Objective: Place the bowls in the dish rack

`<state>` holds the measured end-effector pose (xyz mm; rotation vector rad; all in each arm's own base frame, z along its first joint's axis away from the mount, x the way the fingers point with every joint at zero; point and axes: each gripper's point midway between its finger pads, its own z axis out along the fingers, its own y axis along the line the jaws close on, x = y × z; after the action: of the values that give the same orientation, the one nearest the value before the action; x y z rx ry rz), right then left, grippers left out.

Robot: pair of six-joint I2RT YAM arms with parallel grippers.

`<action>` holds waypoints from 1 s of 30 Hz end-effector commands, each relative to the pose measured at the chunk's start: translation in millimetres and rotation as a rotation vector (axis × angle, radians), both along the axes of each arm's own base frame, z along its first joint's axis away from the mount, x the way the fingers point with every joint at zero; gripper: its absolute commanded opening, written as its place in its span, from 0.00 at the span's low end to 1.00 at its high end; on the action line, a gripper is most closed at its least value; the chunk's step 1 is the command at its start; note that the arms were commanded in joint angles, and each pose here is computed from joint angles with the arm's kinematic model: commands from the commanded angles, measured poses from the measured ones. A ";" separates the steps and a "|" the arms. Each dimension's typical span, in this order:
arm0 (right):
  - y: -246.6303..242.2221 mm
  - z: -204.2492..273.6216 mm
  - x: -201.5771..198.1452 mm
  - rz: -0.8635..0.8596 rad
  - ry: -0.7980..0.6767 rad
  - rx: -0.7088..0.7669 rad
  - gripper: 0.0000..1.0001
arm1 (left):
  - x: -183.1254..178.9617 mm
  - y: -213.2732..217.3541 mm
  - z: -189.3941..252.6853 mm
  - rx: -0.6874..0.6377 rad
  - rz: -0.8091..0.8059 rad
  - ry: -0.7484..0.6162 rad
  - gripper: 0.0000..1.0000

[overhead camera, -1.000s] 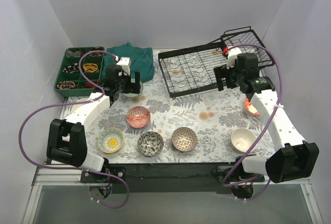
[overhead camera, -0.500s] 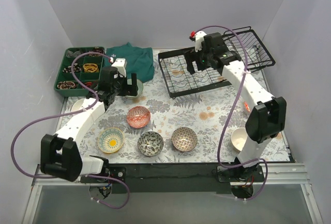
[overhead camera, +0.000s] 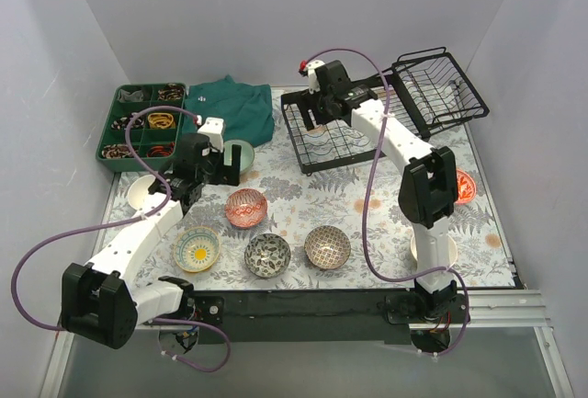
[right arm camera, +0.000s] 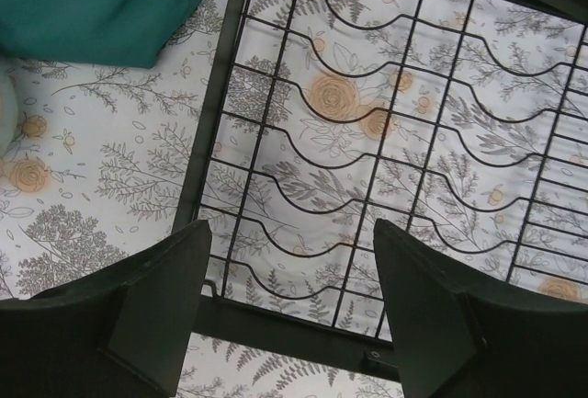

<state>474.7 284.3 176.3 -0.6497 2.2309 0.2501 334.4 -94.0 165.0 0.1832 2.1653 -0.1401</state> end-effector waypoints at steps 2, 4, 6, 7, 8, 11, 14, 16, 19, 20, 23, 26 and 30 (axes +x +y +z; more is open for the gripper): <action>40.7 -2.2 -4.3 0.038 0.000 0.044 0.79 | -6.1 -4.0 8.7 0.114 -0.037 -0.074 0.98; 54.8 -8.0 -7.7 0.058 0.009 0.049 0.79 | -6.9 -4.4 8.8 0.151 -0.049 -0.087 0.98; 66.4 -12.7 -8.4 0.069 0.014 0.057 0.78 | -9.3 -7.7 6.1 0.168 -0.062 -0.086 0.98; 69.8 -14.4 -8.0 0.073 0.016 0.059 0.78 | -10.1 -8.3 5.7 0.169 -0.063 -0.085 0.98; 73.7 -16.9 -8.1 0.076 0.023 0.066 0.77 | -10.5 -7.9 4.7 0.171 -0.061 -0.081 0.98; 77.0 -30.1 -4.1 0.066 0.039 0.058 0.75 | -13.0 -8.5 -0.1 0.164 -0.058 -0.060 0.98; 76.2 -47.1 -3.3 0.056 0.066 0.044 0.73 | -15.3 -9.9 -2.2 0.164 -0.065 -0.050 0.98; 76.1 -57.4 -4.1 0.054 0.084 0.035 0.68 | -16.4 -10.4 -3.0 0.168 -0.070 -0.046 0.98; 77.2 -69.7 -6.1 0.058 0.109 0.030 0.61 | -15.4 -10.6 -1.8 0.174 -0.072 -0.049 0.98; 77.8 -70.9 -6.2 0.060 0.112 0.031 0.61 | -14.8 -10.8 -2.2 0.176 -0.073 -0.050 0.98; 77.6 -78.2 -6.0 0.064 0.116 0.016 0.54 | -13.9 -11.1 -1.8 0.174 -0.073 -0.057 0.98; 75.4 -83.0 -9.4 0.069 0.125 0.001 0.44 | -15.2 -11.0 -3.1 0.174 -0.077 -0.058 0.98; 69.3 -91.2 -22.5 0.081 0.148 -0.030 0.39 | -17.1 -7.7 -3.4 0.184 -0.079 -0.071 0.98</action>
<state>460.0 354.5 84.6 -0.7369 2.3586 0.3213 320.0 -105.7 150.7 0.3680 2.1507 0.0064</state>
